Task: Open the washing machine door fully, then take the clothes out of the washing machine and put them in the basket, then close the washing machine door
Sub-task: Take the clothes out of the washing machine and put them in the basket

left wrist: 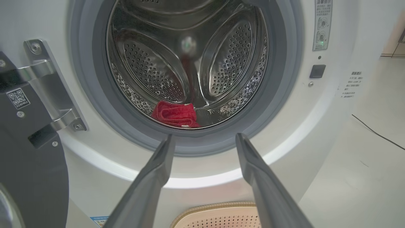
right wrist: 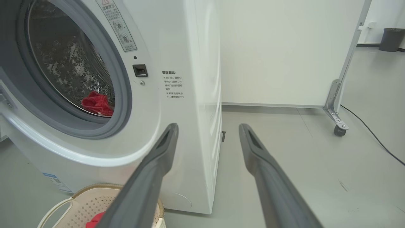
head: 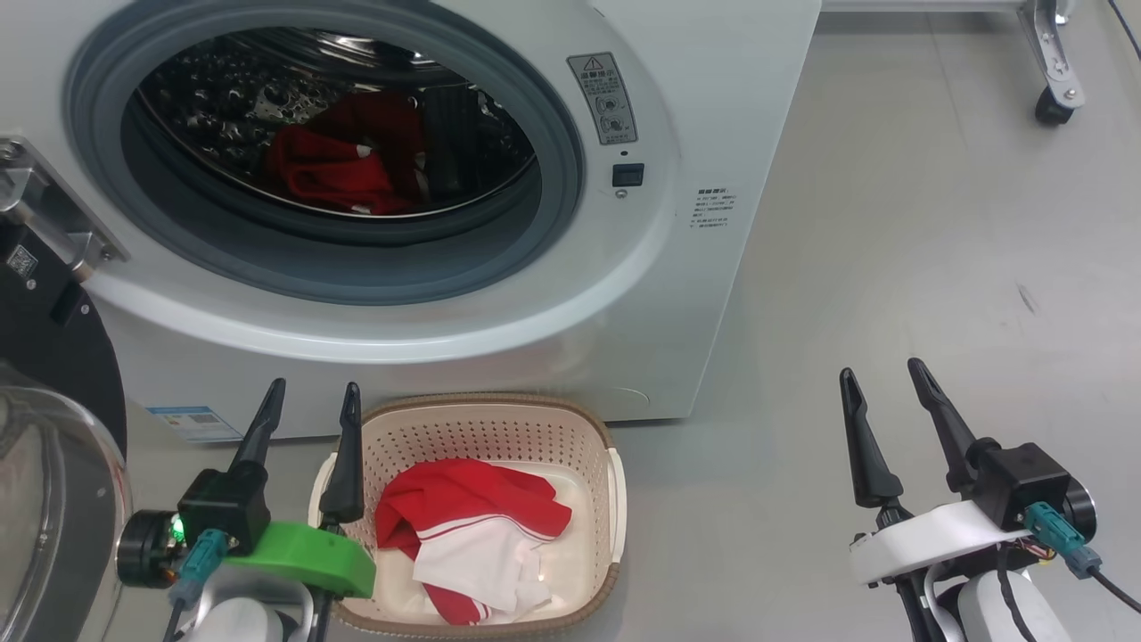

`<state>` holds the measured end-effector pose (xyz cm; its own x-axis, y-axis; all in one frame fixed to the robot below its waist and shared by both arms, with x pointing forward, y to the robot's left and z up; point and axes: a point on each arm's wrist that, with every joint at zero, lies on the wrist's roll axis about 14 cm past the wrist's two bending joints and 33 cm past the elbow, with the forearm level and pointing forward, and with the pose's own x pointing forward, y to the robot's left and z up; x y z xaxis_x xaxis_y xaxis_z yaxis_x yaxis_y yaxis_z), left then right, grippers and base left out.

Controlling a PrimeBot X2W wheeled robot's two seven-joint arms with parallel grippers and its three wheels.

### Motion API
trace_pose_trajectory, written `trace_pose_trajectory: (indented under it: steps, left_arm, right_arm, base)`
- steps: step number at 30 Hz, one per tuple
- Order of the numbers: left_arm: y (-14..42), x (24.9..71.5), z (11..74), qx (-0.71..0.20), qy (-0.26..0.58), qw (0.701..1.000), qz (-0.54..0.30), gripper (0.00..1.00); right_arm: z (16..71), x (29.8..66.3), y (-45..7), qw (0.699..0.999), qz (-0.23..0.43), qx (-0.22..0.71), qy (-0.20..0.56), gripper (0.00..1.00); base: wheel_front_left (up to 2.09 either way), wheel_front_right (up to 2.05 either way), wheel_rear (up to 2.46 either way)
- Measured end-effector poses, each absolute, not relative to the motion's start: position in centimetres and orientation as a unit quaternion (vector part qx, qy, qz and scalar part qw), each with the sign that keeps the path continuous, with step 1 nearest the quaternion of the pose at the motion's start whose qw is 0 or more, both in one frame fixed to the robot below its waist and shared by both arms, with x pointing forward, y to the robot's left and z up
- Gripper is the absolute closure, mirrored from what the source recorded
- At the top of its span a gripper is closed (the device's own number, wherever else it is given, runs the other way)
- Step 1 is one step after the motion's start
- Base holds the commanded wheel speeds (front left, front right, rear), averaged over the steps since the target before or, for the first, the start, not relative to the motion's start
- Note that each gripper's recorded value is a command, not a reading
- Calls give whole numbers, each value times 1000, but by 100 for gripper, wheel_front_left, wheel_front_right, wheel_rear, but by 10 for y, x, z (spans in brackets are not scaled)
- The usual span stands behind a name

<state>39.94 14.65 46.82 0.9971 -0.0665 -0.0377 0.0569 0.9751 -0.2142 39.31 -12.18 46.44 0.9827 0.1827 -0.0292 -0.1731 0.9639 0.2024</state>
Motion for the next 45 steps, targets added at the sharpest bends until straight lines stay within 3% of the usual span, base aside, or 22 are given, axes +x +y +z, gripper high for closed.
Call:
trace_pose_trajectory:
  steps: [12,45]
  left_arm:
    - [149,376,472,-109,18,994,-25,0]
    - [148,366,481,-113,9,993,-20,0]
  right_arm:
    - [472,381,-121,991,90,100,16,0]
    - [474,376,-118,990,92,102,14,0]
  base:
    - [0,0,0]
    - [0,0,0]
